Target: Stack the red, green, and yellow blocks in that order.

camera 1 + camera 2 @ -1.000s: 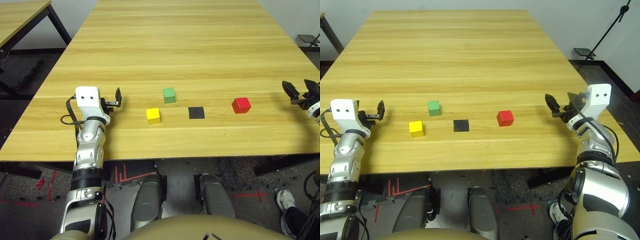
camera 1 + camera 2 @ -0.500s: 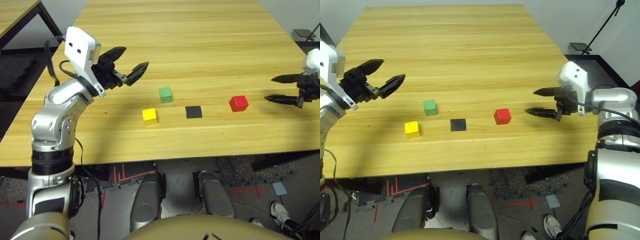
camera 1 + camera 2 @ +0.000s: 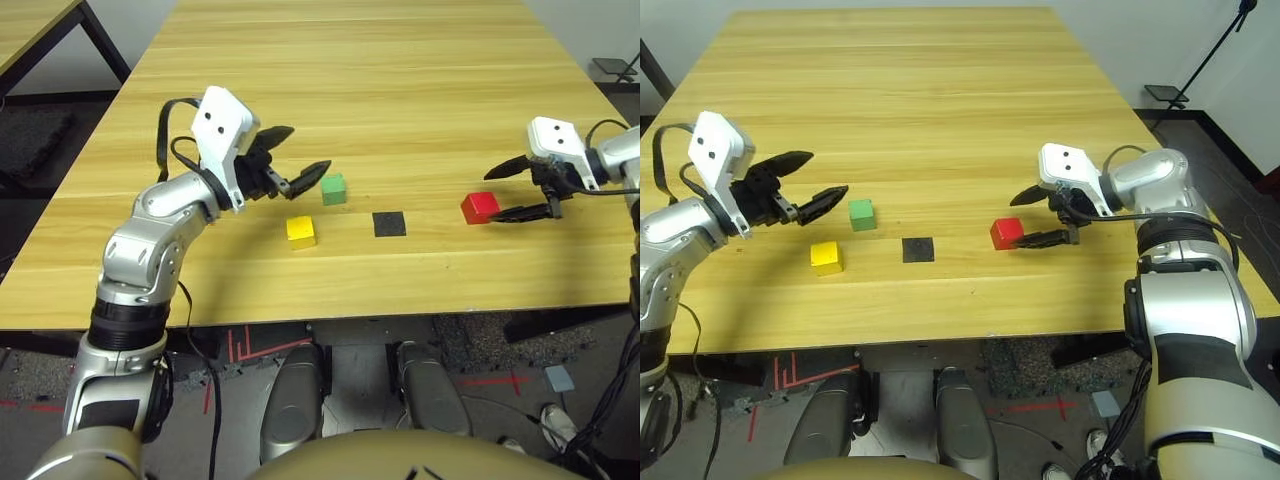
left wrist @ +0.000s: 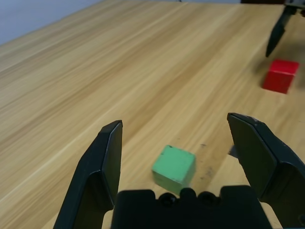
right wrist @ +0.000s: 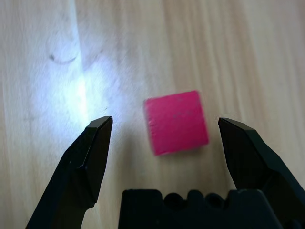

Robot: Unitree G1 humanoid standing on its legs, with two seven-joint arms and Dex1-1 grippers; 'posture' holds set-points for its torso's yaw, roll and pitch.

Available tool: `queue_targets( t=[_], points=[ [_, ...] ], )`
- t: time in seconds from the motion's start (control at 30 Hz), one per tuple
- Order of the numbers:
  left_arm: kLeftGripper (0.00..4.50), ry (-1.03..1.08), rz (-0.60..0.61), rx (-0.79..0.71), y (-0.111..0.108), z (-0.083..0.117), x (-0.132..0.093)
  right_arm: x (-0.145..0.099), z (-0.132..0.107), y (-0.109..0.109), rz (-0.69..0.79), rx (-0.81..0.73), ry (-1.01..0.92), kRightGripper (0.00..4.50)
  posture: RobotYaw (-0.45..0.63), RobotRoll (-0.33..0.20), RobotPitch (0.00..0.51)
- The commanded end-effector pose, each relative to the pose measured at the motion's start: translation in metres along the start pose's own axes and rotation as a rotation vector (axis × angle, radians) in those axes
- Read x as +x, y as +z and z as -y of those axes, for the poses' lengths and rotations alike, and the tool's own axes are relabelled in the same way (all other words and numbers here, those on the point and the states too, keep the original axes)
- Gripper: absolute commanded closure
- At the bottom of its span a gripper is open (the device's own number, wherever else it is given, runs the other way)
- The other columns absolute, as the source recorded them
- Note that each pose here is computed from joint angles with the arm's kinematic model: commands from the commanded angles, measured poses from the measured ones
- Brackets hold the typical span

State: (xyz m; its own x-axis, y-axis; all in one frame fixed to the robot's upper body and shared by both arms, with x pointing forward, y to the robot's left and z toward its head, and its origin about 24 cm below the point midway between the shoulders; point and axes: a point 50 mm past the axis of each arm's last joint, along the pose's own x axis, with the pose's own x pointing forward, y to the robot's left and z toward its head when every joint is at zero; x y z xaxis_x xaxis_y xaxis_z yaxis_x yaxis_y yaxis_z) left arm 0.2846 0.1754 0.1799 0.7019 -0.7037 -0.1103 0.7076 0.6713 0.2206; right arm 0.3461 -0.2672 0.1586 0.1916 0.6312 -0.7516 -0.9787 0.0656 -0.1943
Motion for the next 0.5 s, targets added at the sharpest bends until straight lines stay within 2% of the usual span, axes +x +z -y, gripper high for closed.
queue_targets(
  t=[0.03, 0.43, 0.5],
  points=[
    [0.02, -0.026, -0.043, 0.009, -0.006, 0.006, 0.001, 0.004, 0.003, 0.002, -0.061, -0.032, 0.003, 0.00, 0.35, -0.191, 0.094],
    [0.02, 0.023, -0.031, -0.002, -0.005, 0.011, -0.002, 0.029, 0.009, 0.010, -0.105, -0.079, -0.037, 0.00, 0.40, -0.188, 0.106],
    [0.00, 0.031, -0.034, -0.002, -0.005, 0.011, -0.004, 0.031, 0.009, 0.009, -0.126, -0.084, -0.036, 0.40, 0.41, -0.186, 0.106]
  ],
)
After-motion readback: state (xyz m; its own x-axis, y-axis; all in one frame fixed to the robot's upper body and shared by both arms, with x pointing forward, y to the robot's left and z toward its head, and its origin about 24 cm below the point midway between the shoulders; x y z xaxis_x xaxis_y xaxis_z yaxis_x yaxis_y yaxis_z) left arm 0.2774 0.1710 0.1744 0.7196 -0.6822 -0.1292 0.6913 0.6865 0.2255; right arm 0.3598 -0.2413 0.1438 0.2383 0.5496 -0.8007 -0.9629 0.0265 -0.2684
